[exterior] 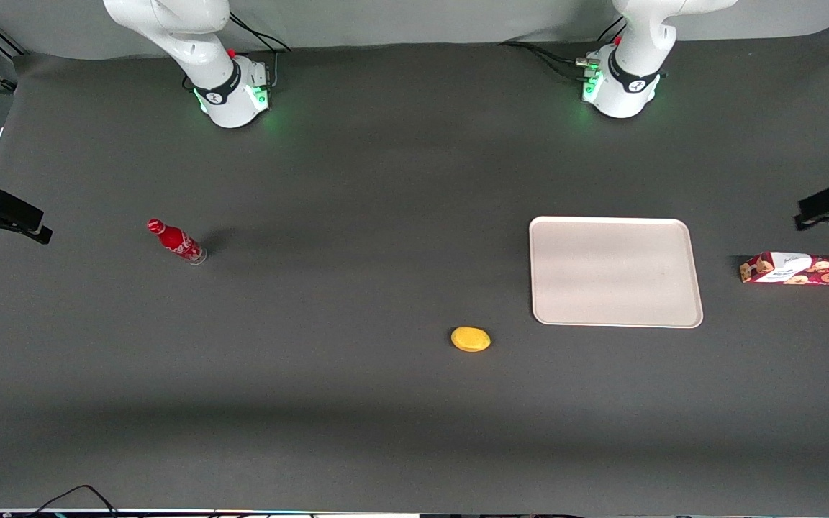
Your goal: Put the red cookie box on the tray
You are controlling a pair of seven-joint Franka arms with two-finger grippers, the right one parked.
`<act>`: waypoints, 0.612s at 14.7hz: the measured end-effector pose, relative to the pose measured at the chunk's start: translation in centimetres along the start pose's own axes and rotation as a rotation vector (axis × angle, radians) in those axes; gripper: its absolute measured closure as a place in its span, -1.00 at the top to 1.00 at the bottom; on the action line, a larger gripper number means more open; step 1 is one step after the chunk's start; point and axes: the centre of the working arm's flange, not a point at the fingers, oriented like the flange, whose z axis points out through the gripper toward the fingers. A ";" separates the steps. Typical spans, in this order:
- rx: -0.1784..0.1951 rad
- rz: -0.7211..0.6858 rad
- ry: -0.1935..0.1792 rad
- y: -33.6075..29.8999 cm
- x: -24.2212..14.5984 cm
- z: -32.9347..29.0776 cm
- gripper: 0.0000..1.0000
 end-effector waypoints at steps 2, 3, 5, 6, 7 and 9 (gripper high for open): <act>0.023 -0.180 -0.015 -7.6 -0.8 0.5 1.00; 0.032 -0.264 -0.027 -11.8 -1.5 1.0 1.00; 0.047 -0.418 -0.067 -18.9 -2.7 3.6 1.00; 0.055 -0.486 -0.087 -21.1 -2.6 5.5 1.00; 0.059 -0.535 -0.100 -22.4 -2.0 8.0 1.00; 0.055 -0.606 -0.110 -24.0 -0.9 13.9 1.00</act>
